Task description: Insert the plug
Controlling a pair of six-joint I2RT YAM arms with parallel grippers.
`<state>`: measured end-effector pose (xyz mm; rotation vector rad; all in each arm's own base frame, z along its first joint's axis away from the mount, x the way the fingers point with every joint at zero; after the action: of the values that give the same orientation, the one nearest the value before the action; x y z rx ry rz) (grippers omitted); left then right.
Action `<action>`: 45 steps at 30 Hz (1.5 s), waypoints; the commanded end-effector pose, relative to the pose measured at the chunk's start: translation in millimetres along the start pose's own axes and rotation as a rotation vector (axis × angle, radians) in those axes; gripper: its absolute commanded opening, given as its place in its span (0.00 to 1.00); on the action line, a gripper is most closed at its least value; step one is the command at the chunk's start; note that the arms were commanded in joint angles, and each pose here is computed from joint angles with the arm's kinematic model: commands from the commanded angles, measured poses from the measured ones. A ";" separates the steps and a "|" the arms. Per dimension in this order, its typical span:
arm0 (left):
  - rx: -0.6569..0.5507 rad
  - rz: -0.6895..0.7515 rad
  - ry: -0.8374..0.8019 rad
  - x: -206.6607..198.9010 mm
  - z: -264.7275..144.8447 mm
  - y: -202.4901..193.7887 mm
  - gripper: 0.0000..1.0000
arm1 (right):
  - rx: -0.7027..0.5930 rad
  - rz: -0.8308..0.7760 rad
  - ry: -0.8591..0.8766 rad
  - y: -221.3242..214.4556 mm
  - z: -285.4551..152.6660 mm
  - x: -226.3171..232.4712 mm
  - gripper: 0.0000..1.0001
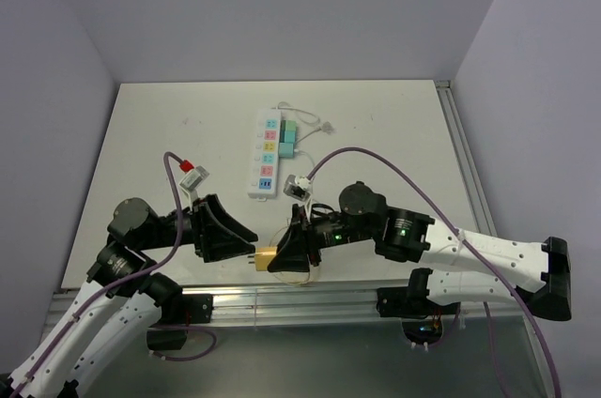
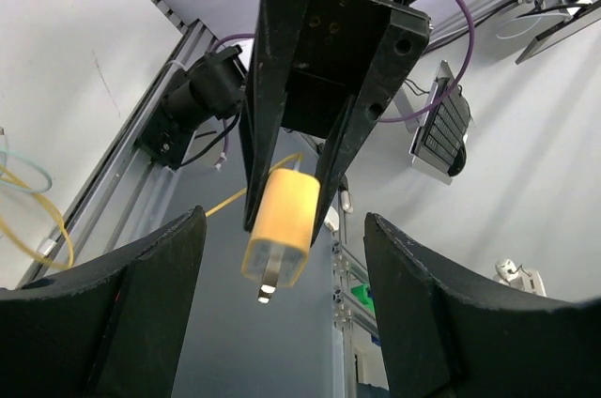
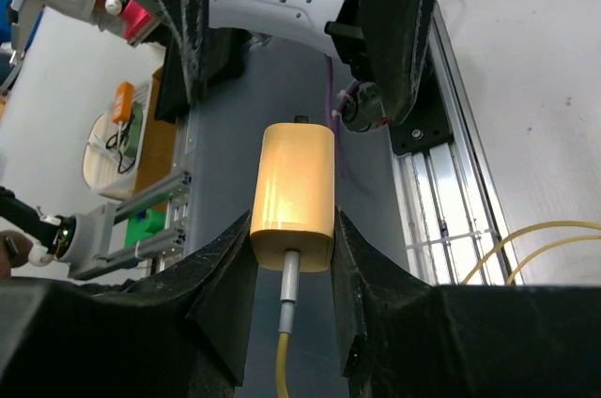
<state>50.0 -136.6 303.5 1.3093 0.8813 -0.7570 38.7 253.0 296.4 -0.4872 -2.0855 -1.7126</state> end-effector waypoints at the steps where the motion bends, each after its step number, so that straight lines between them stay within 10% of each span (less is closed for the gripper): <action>1: 0.017 0.078 -0.046 -6.4 0.6 2.0 0.73 | -0.068 -0.052 0.089 29.8 4.9 13.4 0.00; 17: 0.045 0.084 -0.041 -6.1 -0.7 -1.4 0.55 | -0.119 -0.004 0.094 43.1 9.2 -1.0 0.00; 25: 0.036 0.074 -0.039 -9.2 1.7 2.9 0.07 | -0.119 0.000 0.124 45.8 12.3 0.6 0.00; 33: -0.112 0.046 0.086 -5.5 1.9 12.9 0.00 | -0.113 0.041 -0.070 36.9 5.7 -14.0 0.69; 45: -0.269 0.029 0.294 2.7 2.8 33.7 0.00 | -0.204 0.134 -0.381 26.2 -46.4 -11.6 0.70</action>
<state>72.1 -134.9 312.0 1.2308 1.1239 -0.4877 67.8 222.5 306.9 -1.0095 -2.1168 -1.8095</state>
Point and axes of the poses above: each gripper's point midway between its finger pads, its own z axis out along the fingers, its own x axis along the line the jaws close on, y = z × x, the point moved 9 cm from there along -z, back along the fingers, and after that the axes turned 8 degrees about -z, right-handed, at the moved point
